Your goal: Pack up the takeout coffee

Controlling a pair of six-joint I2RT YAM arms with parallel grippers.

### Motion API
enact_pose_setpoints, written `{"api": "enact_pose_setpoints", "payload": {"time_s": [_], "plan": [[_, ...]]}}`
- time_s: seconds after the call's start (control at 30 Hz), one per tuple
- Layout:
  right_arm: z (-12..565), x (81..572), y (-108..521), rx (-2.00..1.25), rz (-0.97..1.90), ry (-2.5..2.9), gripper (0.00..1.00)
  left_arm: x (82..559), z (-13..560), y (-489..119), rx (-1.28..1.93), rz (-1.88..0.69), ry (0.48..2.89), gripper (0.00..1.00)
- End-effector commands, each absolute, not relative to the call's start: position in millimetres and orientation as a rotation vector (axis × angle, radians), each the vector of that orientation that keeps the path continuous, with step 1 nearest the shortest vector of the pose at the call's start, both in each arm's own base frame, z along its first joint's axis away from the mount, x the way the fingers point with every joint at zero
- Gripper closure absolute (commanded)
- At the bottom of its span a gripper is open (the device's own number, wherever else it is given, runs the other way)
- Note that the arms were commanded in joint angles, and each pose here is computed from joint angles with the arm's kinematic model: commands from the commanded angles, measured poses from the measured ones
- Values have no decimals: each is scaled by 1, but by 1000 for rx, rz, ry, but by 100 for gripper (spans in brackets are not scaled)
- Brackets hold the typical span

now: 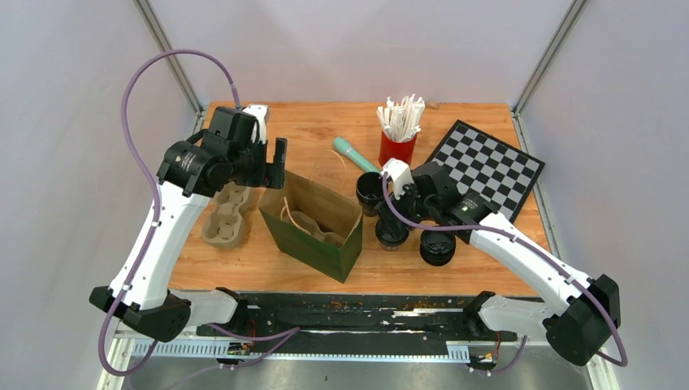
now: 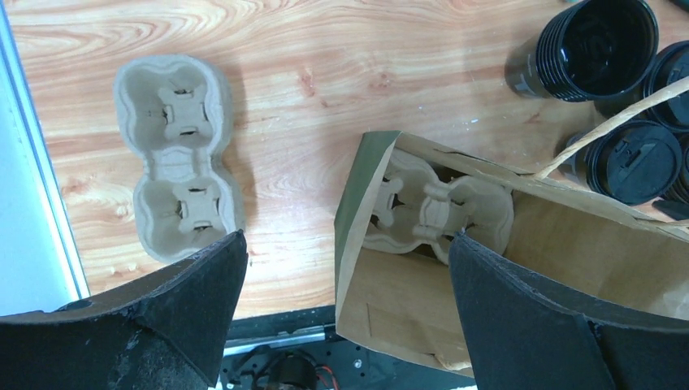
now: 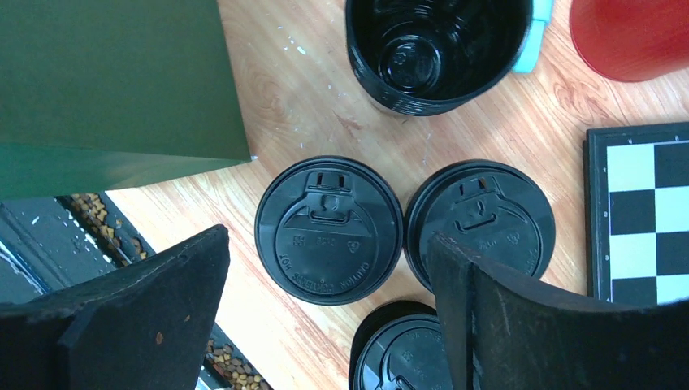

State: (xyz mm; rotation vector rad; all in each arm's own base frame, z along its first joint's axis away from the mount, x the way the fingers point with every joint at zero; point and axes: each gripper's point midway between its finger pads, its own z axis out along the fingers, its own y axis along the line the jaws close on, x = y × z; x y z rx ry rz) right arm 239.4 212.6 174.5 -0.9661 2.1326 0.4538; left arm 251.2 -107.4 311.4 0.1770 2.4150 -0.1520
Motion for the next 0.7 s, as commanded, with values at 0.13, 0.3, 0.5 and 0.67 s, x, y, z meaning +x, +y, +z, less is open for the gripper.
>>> {"api": "enact_pose_setpoints", "payload": {"time_s": [0.13, 0.3, 0.5, 0.67], "plan": [[173, 246, 216, -1056, 393, 2091, 9, 250, 324, -106, 103, -226, 2288, 0], [162, 243, 220, -1121, 413, 2058, 10, 247, 320, -113, 150, -258, 2314, 2], [150, 237, 223, -1146, 452, 2070, 12, 246, 309, -116, 183, -255, 2377, 5], [142, 236, 220, -1148, 437, 2090, 13, 245, 305, -114, 195, -235, 2409, 8]]}}
